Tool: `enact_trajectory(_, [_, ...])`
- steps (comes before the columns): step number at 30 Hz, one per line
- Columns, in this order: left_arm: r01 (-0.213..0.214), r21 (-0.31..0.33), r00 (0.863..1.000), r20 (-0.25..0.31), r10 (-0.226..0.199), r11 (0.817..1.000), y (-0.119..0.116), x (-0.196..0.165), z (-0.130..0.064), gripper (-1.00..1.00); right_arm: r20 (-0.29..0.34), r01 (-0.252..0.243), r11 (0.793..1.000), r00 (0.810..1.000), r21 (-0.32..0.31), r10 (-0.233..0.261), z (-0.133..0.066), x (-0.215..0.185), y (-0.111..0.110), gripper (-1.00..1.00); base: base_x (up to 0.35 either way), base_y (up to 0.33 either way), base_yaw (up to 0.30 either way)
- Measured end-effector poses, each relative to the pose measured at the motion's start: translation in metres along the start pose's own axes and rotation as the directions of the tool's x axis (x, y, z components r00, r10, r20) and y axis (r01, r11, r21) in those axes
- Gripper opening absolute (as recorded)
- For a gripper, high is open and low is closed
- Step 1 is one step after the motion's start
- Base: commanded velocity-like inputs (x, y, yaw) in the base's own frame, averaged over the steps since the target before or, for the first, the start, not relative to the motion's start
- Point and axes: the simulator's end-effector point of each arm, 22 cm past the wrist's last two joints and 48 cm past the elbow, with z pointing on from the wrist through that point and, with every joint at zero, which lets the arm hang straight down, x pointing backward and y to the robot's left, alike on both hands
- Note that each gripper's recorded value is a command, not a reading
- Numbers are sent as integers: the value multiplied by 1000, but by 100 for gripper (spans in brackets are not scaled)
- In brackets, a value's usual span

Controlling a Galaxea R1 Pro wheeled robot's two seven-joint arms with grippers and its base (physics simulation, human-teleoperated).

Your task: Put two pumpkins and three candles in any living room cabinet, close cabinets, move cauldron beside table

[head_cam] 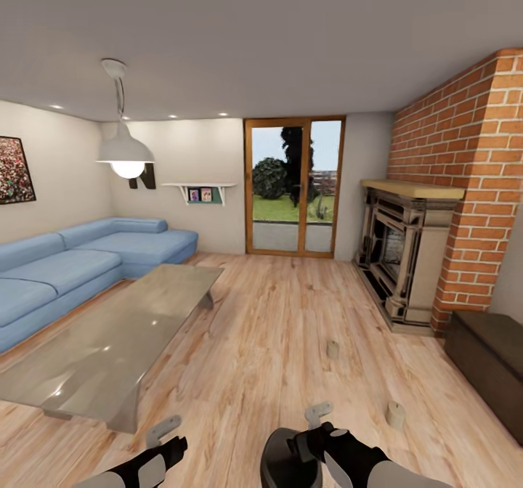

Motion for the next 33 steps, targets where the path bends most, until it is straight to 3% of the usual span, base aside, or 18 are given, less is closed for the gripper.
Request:
enact_trajectory(17, [0,11,1000,11,0,1000,-4,2,17,100,2,-3,1000,1000,0,3,16,10,-1,100,0,0,-50])
enact_trajectory(27, [-3,47,1000,-10,3,999,-19,-13,26,100,8,-125,992,992,-1,125,26,17,-7,100,0,0,-269])
enact_trajectory(33, [-7,69,1000,-10,7,998,-28,-26,29,100,-34,-152,988,988,4,152,32,32,-10,100,0,0,-295])
